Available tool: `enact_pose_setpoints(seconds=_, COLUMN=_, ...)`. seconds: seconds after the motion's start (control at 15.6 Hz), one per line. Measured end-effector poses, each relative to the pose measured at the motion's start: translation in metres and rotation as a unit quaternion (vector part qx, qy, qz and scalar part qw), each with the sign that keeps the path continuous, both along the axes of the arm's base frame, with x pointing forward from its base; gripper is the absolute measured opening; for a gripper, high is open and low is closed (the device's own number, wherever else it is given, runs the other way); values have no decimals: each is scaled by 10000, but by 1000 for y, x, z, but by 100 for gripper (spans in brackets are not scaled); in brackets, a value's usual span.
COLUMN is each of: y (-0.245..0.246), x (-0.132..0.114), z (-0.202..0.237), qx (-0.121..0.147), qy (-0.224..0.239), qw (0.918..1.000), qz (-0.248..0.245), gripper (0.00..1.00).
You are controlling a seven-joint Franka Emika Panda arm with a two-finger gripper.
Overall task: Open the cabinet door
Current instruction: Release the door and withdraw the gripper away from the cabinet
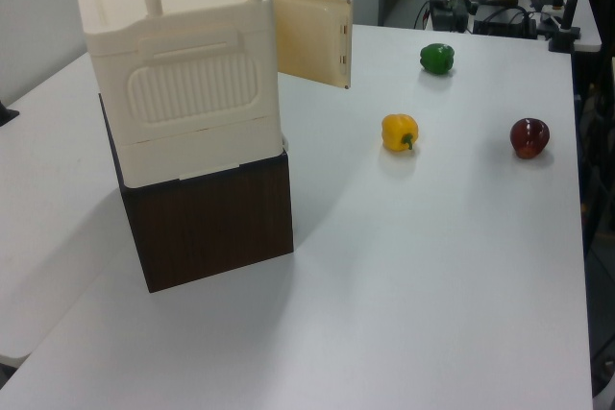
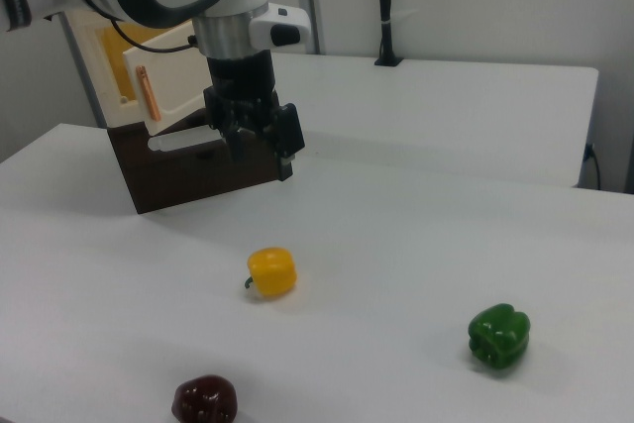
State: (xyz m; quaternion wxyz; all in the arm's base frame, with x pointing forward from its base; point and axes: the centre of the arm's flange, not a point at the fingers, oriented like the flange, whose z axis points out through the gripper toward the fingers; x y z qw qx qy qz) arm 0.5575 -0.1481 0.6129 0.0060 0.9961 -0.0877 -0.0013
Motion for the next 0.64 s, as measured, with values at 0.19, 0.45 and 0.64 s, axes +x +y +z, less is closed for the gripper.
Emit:
enact_pose_setpoints(seconds=0.19, y=-1, x=-1, z=0, qx=7, qy=23, qw=10000, qz=-44, gripper=100)
enact_pose_setpoints(seconds=0.45, y=-3, x=-2, z=-1, qx=13, qy=44, qw=10000, qz=-74, gripper=100)
enact_pose_setpoints(seconds=0.64, y=-7, x=-3, z=1, qx=55, qy=17, qw=9999, qz=-135, gripper=100)
